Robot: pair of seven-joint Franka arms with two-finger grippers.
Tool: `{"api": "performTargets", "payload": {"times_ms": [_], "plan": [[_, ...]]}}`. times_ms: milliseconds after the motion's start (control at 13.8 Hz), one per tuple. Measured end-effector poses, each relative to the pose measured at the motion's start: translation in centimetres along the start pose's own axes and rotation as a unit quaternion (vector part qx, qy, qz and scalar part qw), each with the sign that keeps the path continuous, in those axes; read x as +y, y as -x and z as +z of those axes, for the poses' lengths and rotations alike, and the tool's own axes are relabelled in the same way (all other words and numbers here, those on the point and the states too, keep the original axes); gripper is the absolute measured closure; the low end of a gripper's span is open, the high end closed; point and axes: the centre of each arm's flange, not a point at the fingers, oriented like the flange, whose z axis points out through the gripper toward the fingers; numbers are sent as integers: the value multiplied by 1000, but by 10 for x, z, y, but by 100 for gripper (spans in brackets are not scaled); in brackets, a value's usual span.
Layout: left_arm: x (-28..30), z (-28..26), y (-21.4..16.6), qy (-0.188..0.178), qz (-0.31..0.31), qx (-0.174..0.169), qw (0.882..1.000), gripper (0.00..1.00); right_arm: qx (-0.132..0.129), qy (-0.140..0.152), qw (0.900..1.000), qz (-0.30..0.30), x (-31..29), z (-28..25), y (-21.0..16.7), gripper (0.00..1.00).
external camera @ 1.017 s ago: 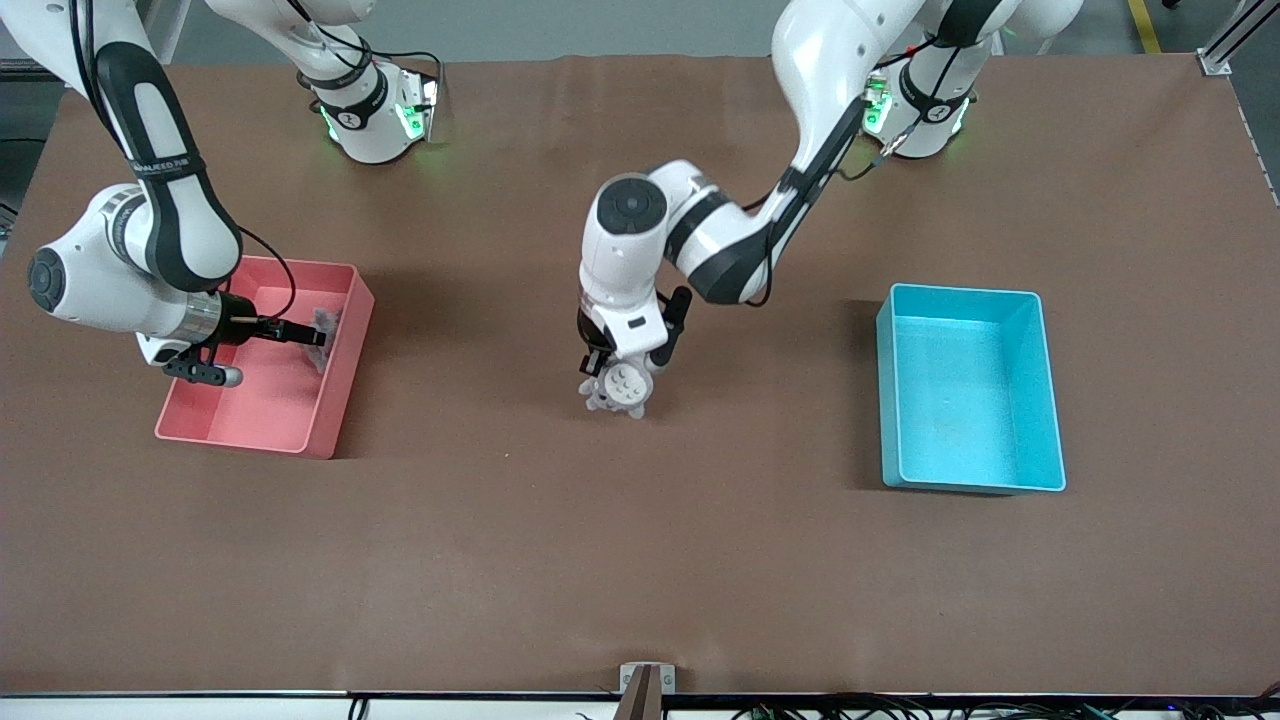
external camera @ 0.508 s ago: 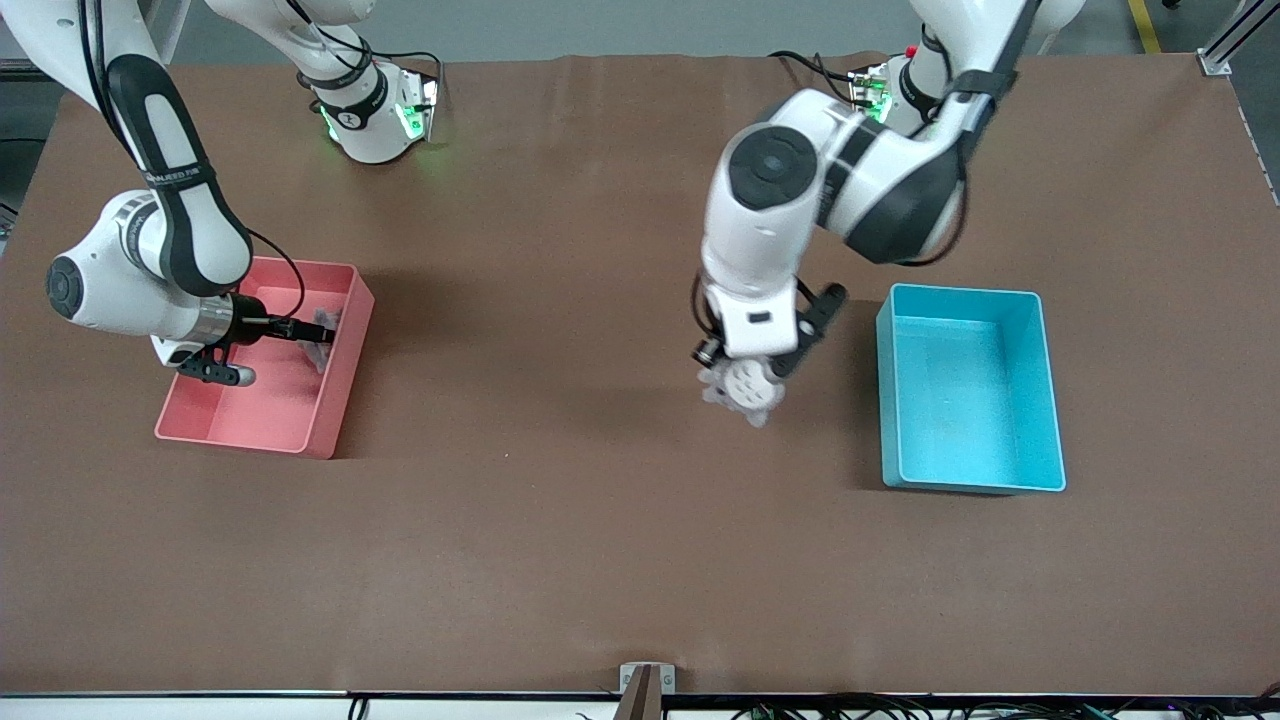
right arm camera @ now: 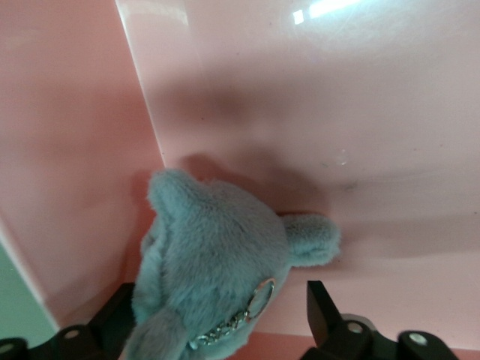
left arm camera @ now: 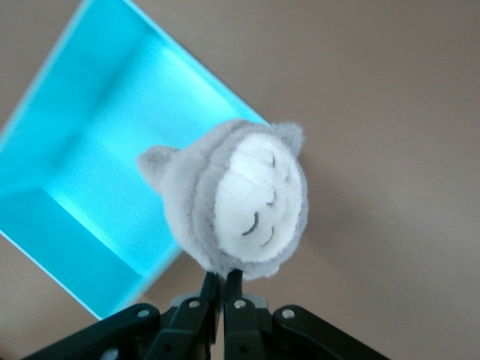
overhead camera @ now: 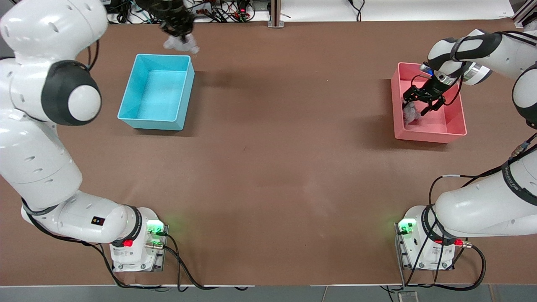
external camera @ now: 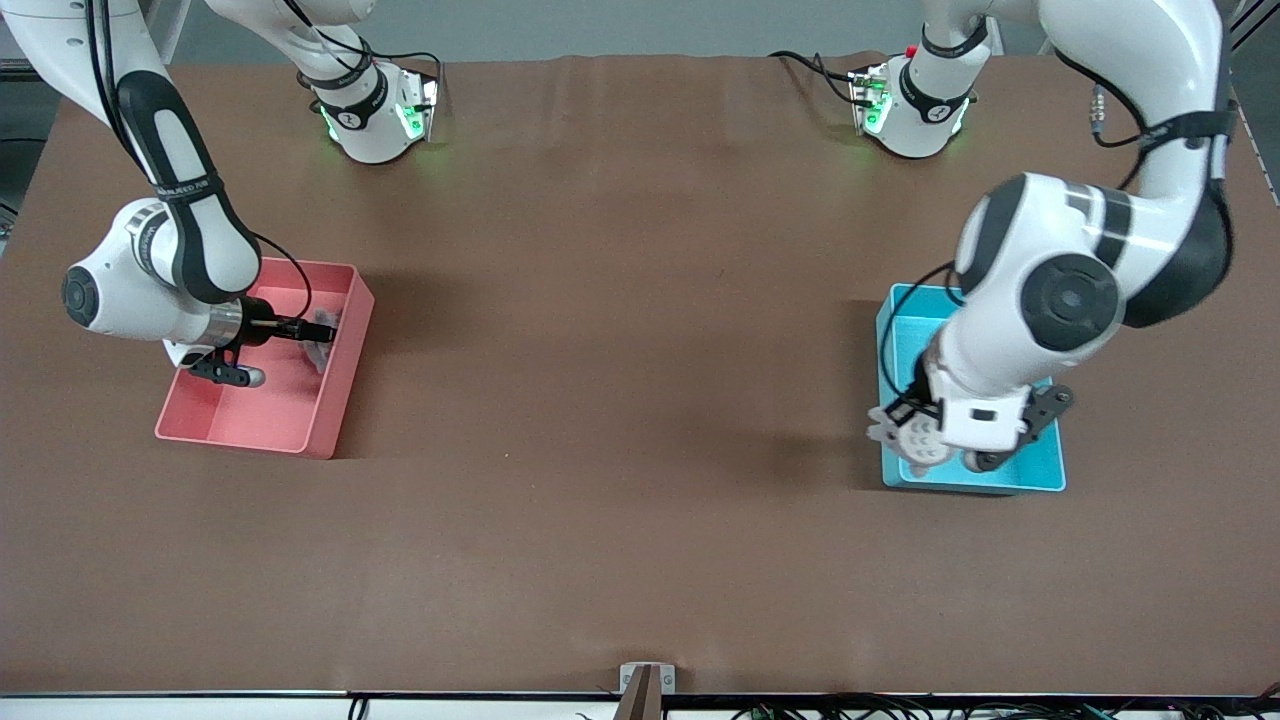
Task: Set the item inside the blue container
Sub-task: 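Carry the plush into the blue box with the left gripper and release, then grasp the second plush with the right gripper while the left gripper withdraws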
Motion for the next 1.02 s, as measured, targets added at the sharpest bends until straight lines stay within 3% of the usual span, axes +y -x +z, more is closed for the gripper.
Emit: {"api": "performTargets", "payload": {"times_ms": [218,363,436,581,1017], "plan": [[-66,62,-62,-20,20,-38,999,92,-1,1,1000,1,1,2,-1,11],[-97,85,-84,-18,20,-58,998,86,-1,0,1000,1,1,2,-1,32],[-101,87,-87,-14,20,-63,998,78,0,0,1000,1,1,2,-1,45],[-91,77,-81,-5,25,-57,998,57,0,0,1000,1,1,1,-1,62],[-73,-17,-78,51,85,13,995,0,-10,-7,1000,-5,-6,-14,-8,76]]}}
